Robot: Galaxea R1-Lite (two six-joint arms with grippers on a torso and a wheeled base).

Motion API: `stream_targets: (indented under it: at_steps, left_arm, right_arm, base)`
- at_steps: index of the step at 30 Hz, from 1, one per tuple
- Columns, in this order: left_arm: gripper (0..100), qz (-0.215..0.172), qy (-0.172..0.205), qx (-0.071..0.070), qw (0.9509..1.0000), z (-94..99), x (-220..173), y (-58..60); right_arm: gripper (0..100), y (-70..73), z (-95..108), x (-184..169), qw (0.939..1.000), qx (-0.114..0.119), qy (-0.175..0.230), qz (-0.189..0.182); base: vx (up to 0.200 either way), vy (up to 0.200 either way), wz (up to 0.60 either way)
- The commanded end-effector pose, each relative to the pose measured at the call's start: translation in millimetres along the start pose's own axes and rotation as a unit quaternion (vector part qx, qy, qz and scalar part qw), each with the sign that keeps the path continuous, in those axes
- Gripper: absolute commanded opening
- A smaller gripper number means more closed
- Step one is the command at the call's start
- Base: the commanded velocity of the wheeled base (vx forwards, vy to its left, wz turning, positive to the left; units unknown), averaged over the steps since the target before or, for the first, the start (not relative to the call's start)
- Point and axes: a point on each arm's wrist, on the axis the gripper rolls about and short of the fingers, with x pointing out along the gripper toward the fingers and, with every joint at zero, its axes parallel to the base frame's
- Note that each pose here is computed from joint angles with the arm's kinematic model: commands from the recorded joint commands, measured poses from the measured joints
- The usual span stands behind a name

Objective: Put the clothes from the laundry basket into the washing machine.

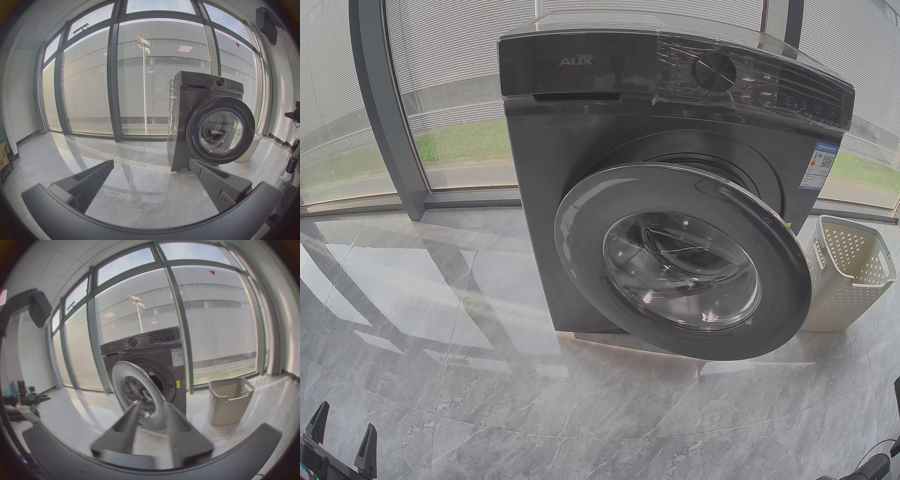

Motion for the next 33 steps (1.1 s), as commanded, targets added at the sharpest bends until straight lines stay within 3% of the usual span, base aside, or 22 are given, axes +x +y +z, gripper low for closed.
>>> stream_targets:
  at_steps: [1,5,6,8,9,10,13,14,16,20,22,30,32,33]
  left_arm:
    - [100,-0.001,0.001,0.001,1.0,-5.0,0,-0.1]
    - [100,-0.001,0.001,0.001,1.0,-5.0,0,-0.1]
    - [100,-0.001,0.001,0.001,1.0,-5.0,0,-0.1]
    - [100,-0.001,0.001,0.001,1.0,-5.0,0,-0.1]
    - [100,-0.001,0.001,0.001,1.0,-5.0,0,-0.1]
    - [100,-0.001,0.001,0.001,1.0,-5.0,0,-0.1]
    - [100,-0.001,0.001,0.001,1.0,-5.0,0,-0.1]
    - [100,-0.001,0.001,0.001,1.0,-5.0,0,-0.1]
    - [100,-0.001,0.001,0.001,1.0,-5.0,0,-0.1]
    - [100,-0.001,0.001,0.002,1.0,-5.0,0,-0.1]
    - [100,-0.001,0.001,0.001,1.0,-5.0,0,-0.1]
    - [100,-0.001,0.001,0.0,1.0,-5.0,0,-0.1]
    - [100,-0.001,0.001,-0.001,1.0,-5.0,0,-0.1]
    - [100,-0.001,0.001,-0.001,1.0,-5.0,0,-0.1]
  right_arm:
    - [0,-0.2,5,23,0.9815,0.086,0.138,0.101]
    - [0,0.3,4,38,0.9563,0.108,0.205,0.179]
    - [0,0.3,3,41,0.9525,0.11,0.215,0.186]
    - [0,1.3,2,48,0.9361,0.116,0.246,0.223]
    - [0,1.4,2,48,0.9347,0.117,0.248,0.226]
    - [0,2.3,0,51,0.9227,0.12,0.268,0.249]
    - [0,3.4,-2,58,0.9112,0.126,0.291,0.263]
    - [0,3.4,-2,58,0.9112,0.126,0.291,0.263]
    - [0,4.7,-2,70,0.9039,0.133,0.309,0.265]
    - [0,5.1,-7,95,0.8978,0.142,0.34,0.241]
    - [0,4.0,-9,113,0.9003,0.143,0.349,0.217]
    - [0,-0.8,-15,169,0.9293,0.121,0.316,0.148]
    - [0,-1.3,-15,172,0.9325,0.117,0.312,0.138]
    - [0,-2.0,-13,177,0.9399,0.11,0.299,0.122]
  base:
    - [0.0,0.0,0.0]
    - [0.0,0.0,0.0]
    - [0.2,0.0,0.0]
    - [0.2,0.0,0.0]
    - [0.2,0.0,0.0]
    - [0.2,0.0,0.0]
    - [0.2,0.0,0.0]
    - [0.2,0.0,0.0]
    - [0.2,0.0,0.0]
    - [0.2,0.0,0.0]
    - [0.0,0.0,0.0]
    - [0.0,0.0,0.0]
    - [0.0,0.0,0.0]
    - [0.0,0.0,0.0]
